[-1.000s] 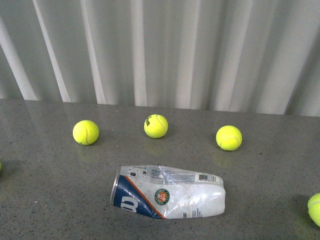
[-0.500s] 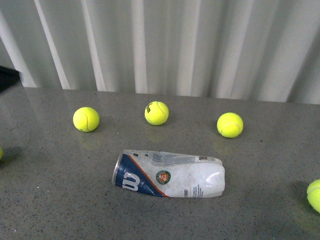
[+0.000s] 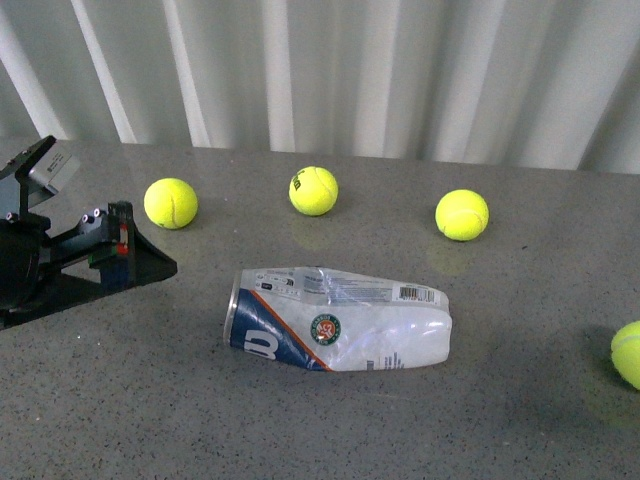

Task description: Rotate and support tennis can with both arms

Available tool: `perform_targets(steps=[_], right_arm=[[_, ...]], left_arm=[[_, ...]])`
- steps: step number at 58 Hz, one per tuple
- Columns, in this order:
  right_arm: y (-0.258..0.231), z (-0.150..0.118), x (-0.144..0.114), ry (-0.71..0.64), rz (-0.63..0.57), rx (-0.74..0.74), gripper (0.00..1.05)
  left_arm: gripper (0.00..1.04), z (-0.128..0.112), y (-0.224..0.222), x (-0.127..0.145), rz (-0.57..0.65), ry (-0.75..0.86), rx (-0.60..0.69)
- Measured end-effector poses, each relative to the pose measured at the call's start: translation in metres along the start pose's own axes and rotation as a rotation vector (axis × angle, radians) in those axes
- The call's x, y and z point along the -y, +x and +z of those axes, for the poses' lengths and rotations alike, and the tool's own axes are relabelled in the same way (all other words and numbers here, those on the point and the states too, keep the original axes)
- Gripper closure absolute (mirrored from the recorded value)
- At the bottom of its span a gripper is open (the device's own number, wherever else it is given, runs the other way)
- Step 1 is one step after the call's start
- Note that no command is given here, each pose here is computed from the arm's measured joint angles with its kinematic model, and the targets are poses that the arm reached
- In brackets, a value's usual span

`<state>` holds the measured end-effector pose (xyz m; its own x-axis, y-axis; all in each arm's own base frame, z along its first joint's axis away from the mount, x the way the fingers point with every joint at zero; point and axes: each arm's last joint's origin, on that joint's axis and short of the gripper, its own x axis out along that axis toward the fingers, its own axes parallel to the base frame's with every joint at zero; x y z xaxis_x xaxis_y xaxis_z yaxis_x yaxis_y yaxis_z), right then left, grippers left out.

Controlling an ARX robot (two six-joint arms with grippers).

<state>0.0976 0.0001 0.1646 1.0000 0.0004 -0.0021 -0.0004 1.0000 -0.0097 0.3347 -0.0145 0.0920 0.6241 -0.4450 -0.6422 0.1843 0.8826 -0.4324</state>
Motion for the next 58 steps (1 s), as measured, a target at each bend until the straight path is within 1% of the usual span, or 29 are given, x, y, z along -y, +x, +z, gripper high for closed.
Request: perform_targets(steps=[4, 11, 25, 36, 43, 56, 58], right_arm=[[0.0, 0.0, 0.0, 0.0, 0.0, 0.0, 0.07], [0.0, 0.0, 0.0, 0.0, 0.0, 0.0, 0.07], [0.0, 0.0, 0.0, 0.0, 0.0, 0.0, 0.07], [0.0, 0.0, 0.0, 0.0, 0.0, 0.0, 0.07], [0.0, 0.0, 0.0, 0.0, 0.0, 0.0, 0.07], [0.0, 0.0, 0.0, 0.0, 0.0, 0.0, 0.07], [0.0, 0.0, 0.0, 0.0, 0.0, 0.0, 0.07]], left_arm=[[0.07, 0.003, 0.005, 0.0, -0.091, -0.063, 0.009], [0.07, 0.0, 0.015, 0.001, -0.131, -0.084, 0.006], [0.07, -0.013, 0.042, 0.021, -0.212, 0.001, 0.026], [0.07, -0.023, 0.053, 0.043, -0.338, 0.056, 0.039], [0.07, -0.033, 0.06, 0.053, -0.36, 0.08, 0.034], [0.07, -0.05, 0.066, 0.062, -0.389, 0.098, 0.025], [0.13, -0.051, 0.067, 0.062, -0.384, 0.096, 0.02]])
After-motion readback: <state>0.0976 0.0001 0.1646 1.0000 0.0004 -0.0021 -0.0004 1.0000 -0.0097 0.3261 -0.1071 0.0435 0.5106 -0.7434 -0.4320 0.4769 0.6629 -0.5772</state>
